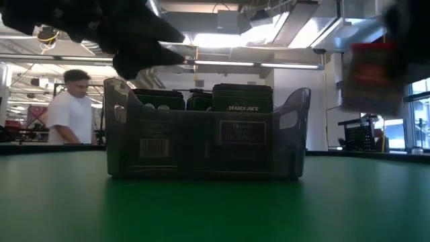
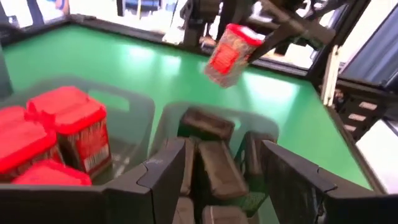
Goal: Sort spices by type
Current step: Put the red seasoning can into the middle gray bin
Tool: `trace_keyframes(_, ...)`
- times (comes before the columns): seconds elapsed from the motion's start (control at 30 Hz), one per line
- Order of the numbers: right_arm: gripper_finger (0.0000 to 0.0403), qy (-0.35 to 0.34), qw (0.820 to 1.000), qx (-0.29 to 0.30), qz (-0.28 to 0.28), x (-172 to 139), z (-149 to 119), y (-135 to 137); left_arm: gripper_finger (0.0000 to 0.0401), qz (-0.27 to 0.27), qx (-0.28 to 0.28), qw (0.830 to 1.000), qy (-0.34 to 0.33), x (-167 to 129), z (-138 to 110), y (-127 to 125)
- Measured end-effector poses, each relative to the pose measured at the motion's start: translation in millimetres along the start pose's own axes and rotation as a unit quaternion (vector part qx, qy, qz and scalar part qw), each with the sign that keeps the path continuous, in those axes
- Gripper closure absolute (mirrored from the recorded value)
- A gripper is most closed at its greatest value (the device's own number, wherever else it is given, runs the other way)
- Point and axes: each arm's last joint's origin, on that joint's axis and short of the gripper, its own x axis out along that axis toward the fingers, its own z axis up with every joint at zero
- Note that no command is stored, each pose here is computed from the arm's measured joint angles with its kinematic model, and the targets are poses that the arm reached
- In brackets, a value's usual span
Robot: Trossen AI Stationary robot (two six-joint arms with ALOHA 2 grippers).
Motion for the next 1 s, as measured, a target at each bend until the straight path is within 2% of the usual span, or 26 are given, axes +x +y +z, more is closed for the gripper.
trace_keyframes(0.27, 0.0188, -0.080, 0.987, -0.135, -0.012, 0, 85, -24, 0.0199, -0.005, 0.019, 1.000, -0.013, -33, 31, 6)
trace_keyframes(0.5, 0.0188, -0.135, 0.969, -0.190, 0.081, 30, 148, -48, 0.0199, 0.012, 0.039, 0.999, 0.015, -51, 37, 16)
trace_keyframes(0.73, 0.0188, -0.157, 0.956, -0.203, 0.145, 59, 177, -63, 0.0199, 0.018, 0.044, 0.998, 0.030, -50, 34, 17)
trace_keyframes(1.0, 0.0188, -0.114, 0.962, -0.216, 0.123, 94, 180, -63, 0.0199, 0.033, 0.047, 0.998, 0.038, -49, 31, 19)
